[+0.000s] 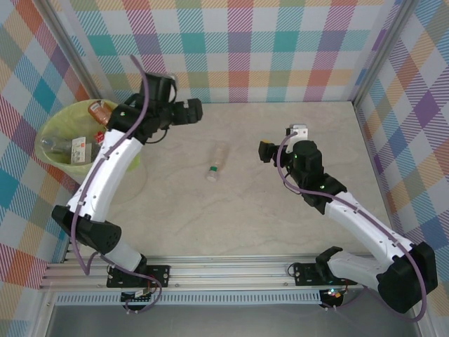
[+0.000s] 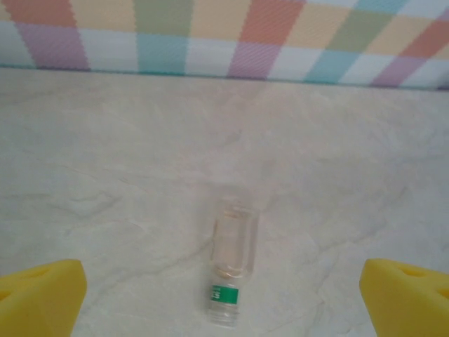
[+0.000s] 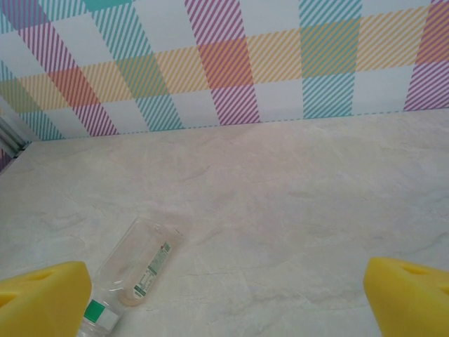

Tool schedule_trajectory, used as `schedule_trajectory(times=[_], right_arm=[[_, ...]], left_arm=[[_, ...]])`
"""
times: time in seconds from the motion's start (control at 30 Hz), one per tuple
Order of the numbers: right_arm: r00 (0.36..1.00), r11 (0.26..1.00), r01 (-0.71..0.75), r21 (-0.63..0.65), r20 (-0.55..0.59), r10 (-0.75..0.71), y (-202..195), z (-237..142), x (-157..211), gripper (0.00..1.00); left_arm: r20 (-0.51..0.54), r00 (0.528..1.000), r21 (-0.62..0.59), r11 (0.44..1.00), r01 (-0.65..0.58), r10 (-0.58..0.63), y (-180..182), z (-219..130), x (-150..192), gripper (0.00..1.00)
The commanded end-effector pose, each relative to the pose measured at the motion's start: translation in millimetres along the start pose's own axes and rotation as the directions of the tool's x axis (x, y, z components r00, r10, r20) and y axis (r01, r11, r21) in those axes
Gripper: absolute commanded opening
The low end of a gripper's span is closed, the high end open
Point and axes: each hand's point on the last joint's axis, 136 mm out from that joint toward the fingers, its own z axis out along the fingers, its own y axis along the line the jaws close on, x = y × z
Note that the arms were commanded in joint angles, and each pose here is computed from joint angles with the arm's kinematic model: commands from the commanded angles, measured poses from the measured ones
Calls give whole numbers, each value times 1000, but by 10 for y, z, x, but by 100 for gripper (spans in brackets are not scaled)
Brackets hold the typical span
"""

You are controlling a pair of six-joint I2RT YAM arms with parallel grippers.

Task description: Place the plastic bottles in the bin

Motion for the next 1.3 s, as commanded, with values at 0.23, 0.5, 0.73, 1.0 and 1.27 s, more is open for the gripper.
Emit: schedule_trajectory(times=[0.23, 0.5, 0.73, 1.0, 1.27], right_arm=[[1000, 1000, -28, 10, -6, 28, -22, -36, 4, 100], [999, 999, -32, -19, -28, 32, 42, -32, 0, 100], [999, 999, -43, -27, -32, 42, 56, -55, -14, 100], [998, 998, -53, -29, -32, 52, 56, -84, -26, 100], [999, 999, -28, -18, -30, 28, 39, -62, -21, 100]], left_arm=[[-246, 965, 122, 991, -62, 91, -331, 1351, 1047, 100], [-361, 920, 131, 985, -110, 151, -395, 1979, 1608, 100], [-420, 887, 20, 979, -204, 193, -217, 2374, 1875, 95], [-410, 889, 22, 977, -213, 203, -255, 2478, 1824, 56], [-181, 967, 7, 984, -180, 178, -307, 1393, 928, 51]])
